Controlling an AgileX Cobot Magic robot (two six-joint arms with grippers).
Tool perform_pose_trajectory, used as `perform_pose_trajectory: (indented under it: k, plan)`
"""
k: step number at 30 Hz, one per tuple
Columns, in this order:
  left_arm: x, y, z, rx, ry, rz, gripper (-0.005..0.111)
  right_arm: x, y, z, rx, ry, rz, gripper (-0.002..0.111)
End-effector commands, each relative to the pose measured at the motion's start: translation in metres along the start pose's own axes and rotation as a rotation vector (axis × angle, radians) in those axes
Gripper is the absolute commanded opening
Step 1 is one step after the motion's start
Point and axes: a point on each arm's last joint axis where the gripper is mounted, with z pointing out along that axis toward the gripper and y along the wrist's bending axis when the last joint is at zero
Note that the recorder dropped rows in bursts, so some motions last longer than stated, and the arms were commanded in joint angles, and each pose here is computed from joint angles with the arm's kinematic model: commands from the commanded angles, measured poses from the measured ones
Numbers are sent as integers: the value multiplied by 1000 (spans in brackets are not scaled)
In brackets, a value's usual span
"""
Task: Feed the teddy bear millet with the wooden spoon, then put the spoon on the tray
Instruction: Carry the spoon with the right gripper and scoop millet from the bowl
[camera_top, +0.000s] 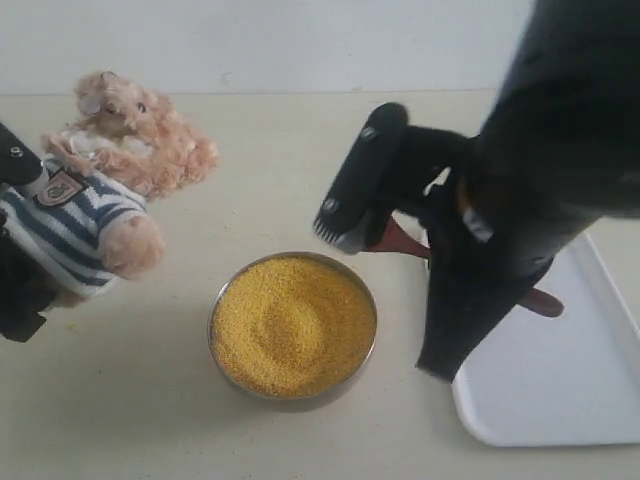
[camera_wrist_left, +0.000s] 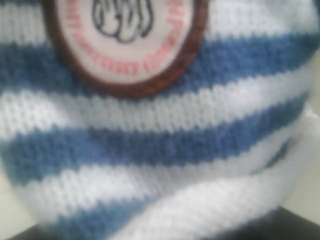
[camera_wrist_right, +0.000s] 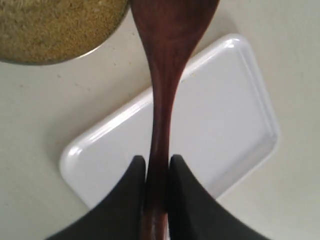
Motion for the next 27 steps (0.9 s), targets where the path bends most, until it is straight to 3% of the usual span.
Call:
perform_pose_trajectory:
  k: [1, 7, 13, 27]
  plan:
    - [-3, 1, 3, 17, 38, -103, 4, -26, 26, 3, 211, 84, -218, 0]
    - [-7, 3, 5, 40, 94, -144, 4, -53, 68, 19, 388, 66, -502, 0]
    - [-7, 3, 5, 40, 94, -147, 4, -59, 84, 40, 403, 143, -709, 0]
    - [-8, 3, 5, 37, 88, -147, 4, -56, 89, 45, 345, 205, -885, 0]
